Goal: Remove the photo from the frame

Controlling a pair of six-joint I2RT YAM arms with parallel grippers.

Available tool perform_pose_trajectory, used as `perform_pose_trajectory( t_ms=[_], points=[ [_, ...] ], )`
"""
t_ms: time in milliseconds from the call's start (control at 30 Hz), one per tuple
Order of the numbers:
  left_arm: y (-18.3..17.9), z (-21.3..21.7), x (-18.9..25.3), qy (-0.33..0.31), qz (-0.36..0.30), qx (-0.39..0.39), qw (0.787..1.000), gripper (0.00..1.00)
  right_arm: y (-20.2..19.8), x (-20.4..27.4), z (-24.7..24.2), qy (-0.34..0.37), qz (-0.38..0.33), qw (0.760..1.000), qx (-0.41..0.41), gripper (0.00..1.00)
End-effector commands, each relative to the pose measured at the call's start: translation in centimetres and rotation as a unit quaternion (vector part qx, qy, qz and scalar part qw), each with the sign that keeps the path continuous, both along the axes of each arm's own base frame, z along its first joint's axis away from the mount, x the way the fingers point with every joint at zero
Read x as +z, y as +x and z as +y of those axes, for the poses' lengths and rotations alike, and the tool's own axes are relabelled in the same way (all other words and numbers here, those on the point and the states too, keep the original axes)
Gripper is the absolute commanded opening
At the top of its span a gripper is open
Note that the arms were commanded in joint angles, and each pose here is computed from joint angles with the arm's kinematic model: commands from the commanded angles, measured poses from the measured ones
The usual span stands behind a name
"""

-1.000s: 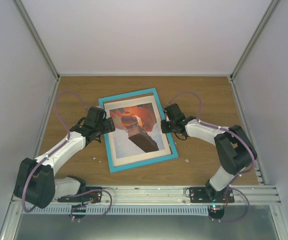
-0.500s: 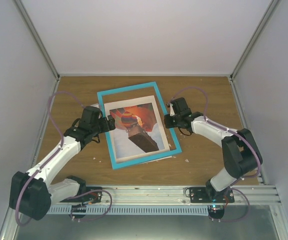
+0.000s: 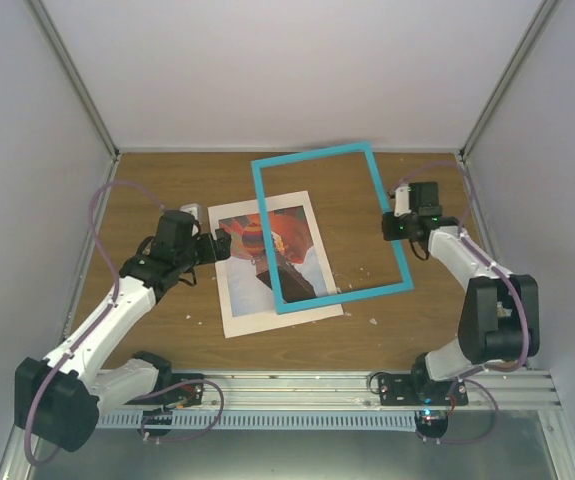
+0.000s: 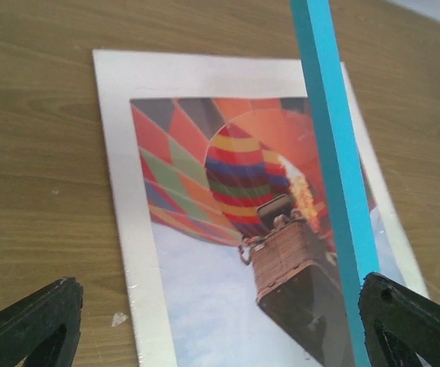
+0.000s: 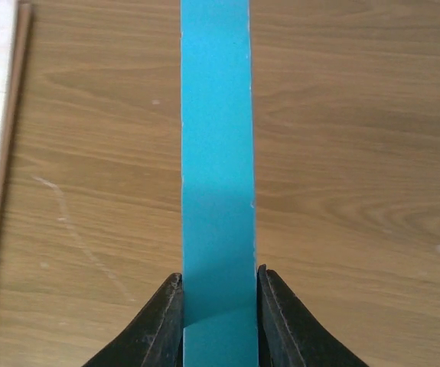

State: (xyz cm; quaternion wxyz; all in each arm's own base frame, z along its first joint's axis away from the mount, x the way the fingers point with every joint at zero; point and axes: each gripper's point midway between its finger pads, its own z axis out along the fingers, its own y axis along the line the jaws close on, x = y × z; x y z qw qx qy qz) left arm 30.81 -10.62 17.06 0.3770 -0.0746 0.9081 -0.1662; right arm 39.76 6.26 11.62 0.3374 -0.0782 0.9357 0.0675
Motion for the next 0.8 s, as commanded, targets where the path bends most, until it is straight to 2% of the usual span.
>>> perform_pose_trajectory(
  t_ms=[0,133,267,367,467,767],
  points=[
    [0.5,-0.7,5.1,0.002,-0.063,-0.037,0.997,0.99,2.3,4.1,-3.6,0.005,-0.067,0.997,0.029,0.01],
    [-0.1,-0.8,8.3,0.043,-0.104,-0.045,0.993,0.99,2.8,3.6,-8.0,-0.004,-0.037,0.999,0.022,0.01],
    [-0.9,-0.9,9.2,0.069,-0.131,-0.052,0.988,0.99,3.9,3.7,-11.2,0.016,-0.03,0.999,0.005,0.01],
    [-1.6,-1.8,9.2,0.069,-0.143,-0.069,0.985,0.99,4.4,2.9,-12.7,0.007,-0.009,1.0,0.009,0.01],
    [-2.3,-2.1,9.6,0.065,-0.155,-0.076,0.983,0.99,4.6,2.1,-15.7,0.0,0.015,1.0,-0.025,0.01],
    [-3.1,-1.3,10.6,0.066,-0.178,-0.065,0.98,0.99,4.6,-0.6,-22.6,-0.027,0.031,0.997,-0.064,0.01]
  ],
)
